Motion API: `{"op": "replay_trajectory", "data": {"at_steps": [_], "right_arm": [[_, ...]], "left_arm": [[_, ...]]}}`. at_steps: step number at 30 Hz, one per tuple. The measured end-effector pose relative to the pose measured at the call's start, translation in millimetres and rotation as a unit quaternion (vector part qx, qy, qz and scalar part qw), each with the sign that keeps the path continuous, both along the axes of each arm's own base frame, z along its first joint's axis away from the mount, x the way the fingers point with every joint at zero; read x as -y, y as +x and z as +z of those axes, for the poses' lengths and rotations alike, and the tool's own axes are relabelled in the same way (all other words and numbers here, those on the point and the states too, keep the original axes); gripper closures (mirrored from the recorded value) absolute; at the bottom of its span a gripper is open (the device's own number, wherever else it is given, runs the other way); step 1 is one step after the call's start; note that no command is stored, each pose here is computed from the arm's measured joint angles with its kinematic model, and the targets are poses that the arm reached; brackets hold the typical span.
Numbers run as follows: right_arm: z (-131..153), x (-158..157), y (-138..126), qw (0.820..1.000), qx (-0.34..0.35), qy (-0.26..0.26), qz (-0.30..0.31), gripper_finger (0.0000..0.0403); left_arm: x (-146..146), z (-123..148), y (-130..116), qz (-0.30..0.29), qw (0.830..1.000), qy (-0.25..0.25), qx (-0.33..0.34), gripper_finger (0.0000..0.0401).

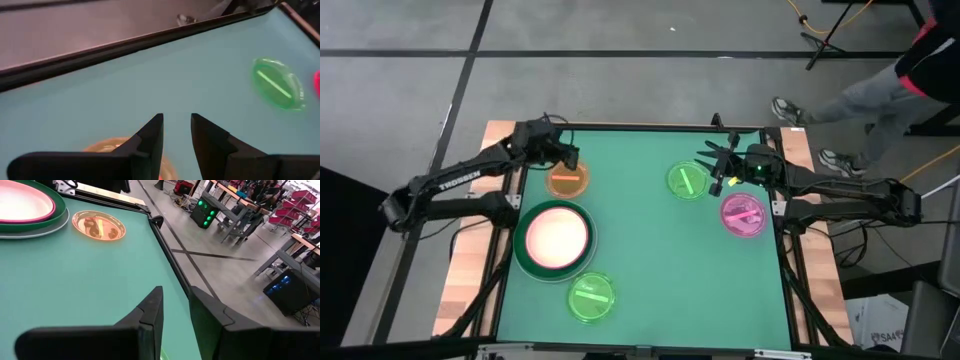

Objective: Stack plastic plates
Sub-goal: Stack the orange plate on top of the light orange plate

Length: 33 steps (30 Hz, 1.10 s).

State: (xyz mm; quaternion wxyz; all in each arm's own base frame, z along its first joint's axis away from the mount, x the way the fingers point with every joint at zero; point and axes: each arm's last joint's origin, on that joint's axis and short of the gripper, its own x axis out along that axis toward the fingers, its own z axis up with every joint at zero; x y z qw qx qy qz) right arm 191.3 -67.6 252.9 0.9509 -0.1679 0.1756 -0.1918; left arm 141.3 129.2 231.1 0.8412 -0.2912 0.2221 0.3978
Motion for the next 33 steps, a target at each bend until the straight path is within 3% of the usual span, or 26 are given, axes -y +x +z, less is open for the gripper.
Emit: {"op": "replay_trajectory", "data": {"at_steps": [7, 13, 19, 33], "right_arm": [[0, 0, 0, 1.000, 0.000, -0.001, -0.003, 0.0319], [0, 1, -1, 1.000, -0.002, -0.006, -0.022, 0.0319], [0, 1, -1, 1.000, -0.002, -0.006, -0.022, 0.0319], [-1, 1, -1, 1.000, -0.007, -0.004, -0.022, 0.0319]], "left_arm": [[-34, -28, -10, 0.028, 0.996, -0.075, -0.029, 0.0309], [-52, -47, -21, 0.045, 0.991, -0.108, -0.062, 0.0309], [-60, -57, -31, 0.055, 0.986, -0.126, -0.091, 0.0309], [-59, -57, -30, 0.047, 0.987, -0.122, -0.097, 0.0309]]}}
